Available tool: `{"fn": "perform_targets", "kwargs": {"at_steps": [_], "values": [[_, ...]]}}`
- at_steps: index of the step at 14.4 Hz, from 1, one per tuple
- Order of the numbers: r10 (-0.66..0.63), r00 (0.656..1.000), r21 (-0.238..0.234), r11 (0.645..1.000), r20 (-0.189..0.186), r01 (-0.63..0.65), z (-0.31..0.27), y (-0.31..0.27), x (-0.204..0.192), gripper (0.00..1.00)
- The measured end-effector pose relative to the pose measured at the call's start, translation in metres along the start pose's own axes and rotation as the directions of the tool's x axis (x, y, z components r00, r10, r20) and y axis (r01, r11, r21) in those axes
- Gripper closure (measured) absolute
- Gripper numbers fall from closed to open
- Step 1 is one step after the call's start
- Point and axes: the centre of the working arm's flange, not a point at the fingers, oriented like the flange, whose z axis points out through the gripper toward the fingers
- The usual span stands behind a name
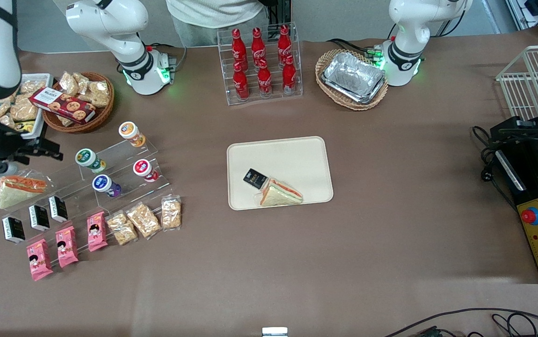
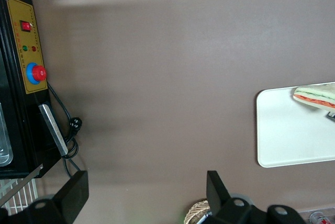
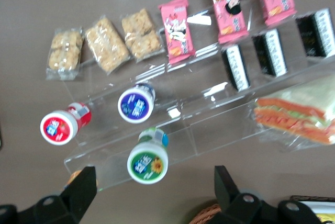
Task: Place green gum on tray
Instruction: 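Move the right gripper over the acrylic rack toward the green-lidded gum bottle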
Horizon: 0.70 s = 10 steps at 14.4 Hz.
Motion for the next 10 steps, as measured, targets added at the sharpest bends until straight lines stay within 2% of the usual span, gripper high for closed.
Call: {"fn": "perform_targets", "kwargs": {"at_steps": [4,10], "values": [[-0.003,1.0,0.018,1.0,0.012,0.003,0.017,-0.004,-0.026,0.0],[0.039,0.998,0.023,0.999,0.041,-0.039,0.043,-0.009,-0.032,0.0]]}}
